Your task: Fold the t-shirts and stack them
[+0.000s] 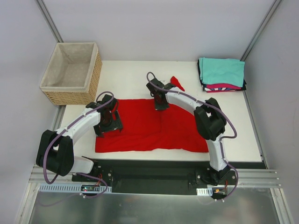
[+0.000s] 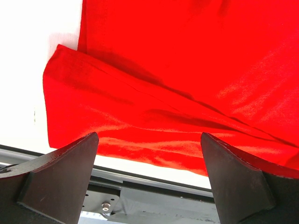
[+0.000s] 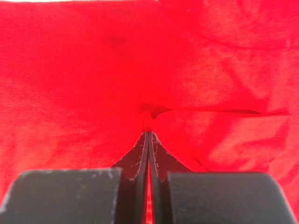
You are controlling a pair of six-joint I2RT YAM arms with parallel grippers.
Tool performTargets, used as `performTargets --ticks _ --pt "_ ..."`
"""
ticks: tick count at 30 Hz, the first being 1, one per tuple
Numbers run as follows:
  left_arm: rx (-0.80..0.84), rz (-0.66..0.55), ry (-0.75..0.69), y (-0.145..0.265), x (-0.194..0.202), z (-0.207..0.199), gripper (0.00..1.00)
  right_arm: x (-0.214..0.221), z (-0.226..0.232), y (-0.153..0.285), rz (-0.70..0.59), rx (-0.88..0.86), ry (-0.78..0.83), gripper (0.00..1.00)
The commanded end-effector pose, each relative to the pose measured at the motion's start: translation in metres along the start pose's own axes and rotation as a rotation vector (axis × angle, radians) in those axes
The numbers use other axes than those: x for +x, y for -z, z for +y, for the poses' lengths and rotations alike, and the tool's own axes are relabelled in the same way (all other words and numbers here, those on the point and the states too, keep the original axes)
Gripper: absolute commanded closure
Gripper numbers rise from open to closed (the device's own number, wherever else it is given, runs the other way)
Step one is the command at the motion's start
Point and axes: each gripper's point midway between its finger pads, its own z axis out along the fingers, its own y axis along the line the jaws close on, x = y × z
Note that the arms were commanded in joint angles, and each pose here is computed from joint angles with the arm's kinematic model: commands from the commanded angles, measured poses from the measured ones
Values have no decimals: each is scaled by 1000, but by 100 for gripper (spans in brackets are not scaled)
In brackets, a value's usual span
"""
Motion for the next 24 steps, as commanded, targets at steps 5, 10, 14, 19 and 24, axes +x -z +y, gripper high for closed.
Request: performTargets --ticks 5,10,14,19,24 --pt "-17 -20 -32 4 -4 1 8 -13 1 15 -46 -36 14 75" --pt "-16 -26 -30 4 -4 2 8 -29 -30 67 -192 -1 9 21" --pt "-8 -28 -31 5 -6 0 8 -21 -62 86 -218 91 12 21" --pt "12 -39 -28 8 -7 -4 8 4 -91 71 -174 163 -13 24" --pt "25 -52 -34 12 -9 -4 8 21 -107 43 -100 207 -51 28"
